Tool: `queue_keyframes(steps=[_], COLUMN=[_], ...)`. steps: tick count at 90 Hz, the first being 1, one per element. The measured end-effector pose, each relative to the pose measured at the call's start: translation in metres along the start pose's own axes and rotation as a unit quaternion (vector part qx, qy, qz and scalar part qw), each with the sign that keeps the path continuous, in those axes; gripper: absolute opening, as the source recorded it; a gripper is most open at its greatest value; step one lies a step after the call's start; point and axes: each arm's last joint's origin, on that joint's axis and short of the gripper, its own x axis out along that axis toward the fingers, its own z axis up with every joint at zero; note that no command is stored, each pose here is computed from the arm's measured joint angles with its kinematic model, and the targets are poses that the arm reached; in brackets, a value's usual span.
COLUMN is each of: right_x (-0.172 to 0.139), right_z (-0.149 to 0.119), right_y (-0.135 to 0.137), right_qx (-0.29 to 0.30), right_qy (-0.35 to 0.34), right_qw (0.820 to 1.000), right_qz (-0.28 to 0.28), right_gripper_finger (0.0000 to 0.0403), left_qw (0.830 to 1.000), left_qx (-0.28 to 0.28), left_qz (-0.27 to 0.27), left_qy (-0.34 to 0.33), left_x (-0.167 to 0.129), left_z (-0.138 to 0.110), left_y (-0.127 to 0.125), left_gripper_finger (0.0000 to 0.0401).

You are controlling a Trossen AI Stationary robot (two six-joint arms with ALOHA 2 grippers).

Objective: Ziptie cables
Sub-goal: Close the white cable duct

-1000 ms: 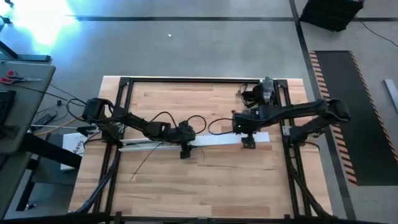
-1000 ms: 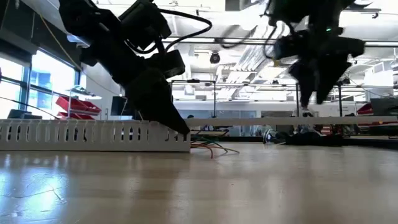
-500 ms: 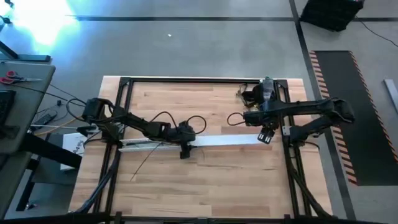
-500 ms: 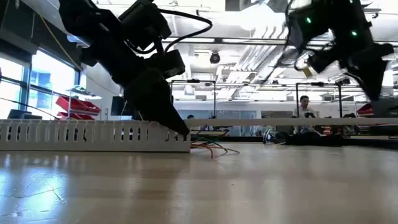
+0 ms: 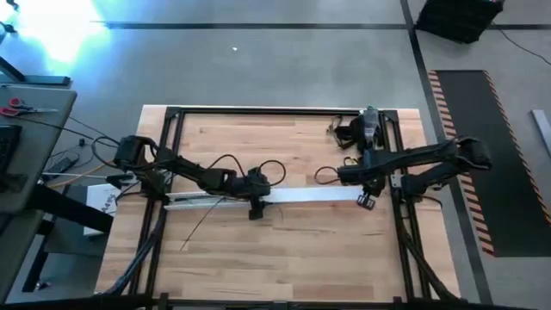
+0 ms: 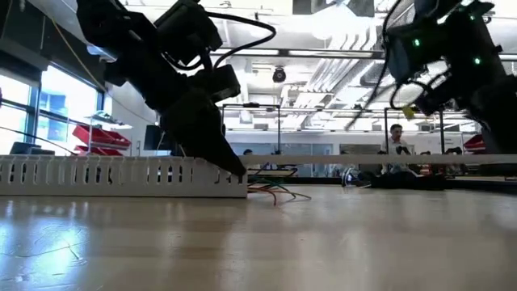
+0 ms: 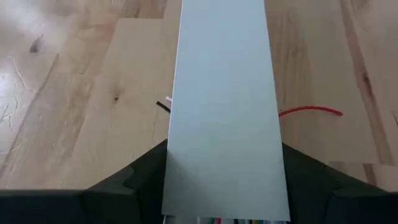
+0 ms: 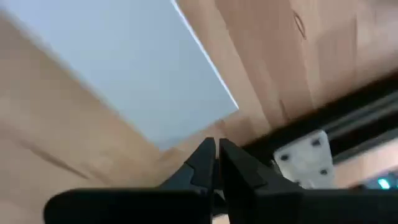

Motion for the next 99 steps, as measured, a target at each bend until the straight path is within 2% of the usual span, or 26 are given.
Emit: queue_keyframes(steps=[10,32,47,72,99], right_x=[0.01,0.013,0.013,0.013,0.013], right_z=[-0.002,0.003,0.004,0.003,0.003], right_y=[0.0,0.008,0.008,0.008,0.008], right_qx=[0.008,-0.001,-0.003,-0.004,-0.014], right_qy=[0.011,-0.02,-0.023,-0.02,-0.02], right_qw=[1.0,0.999,0.999,0.999,0.999], right_qz=[0.006,0.039,0.041,0.043,0.042], right_gripper_finger=[0.0002,0.0002,0.0002,0.0002,0.0002], left_qw=[1.0,1.0,1.0,1.0,1.0], left_qx=[0.0,0.001,0.0,0.0,0.002], left_qz=[0.001,0.0,0.001,0.006,0.003], left_qy=[0.0,0.001,-0.001,0.003,0.007], left_x=[0.0,0.0,0.0,0.0,0.001], left_z=[0.0,0.0,0.0,-0.002,-0.003], left_y=[0.0,0.0,0.0,0.001,0.001], left_gripper_finger=[0.0211,0.0211,0.0215,0.0248,0.0254])
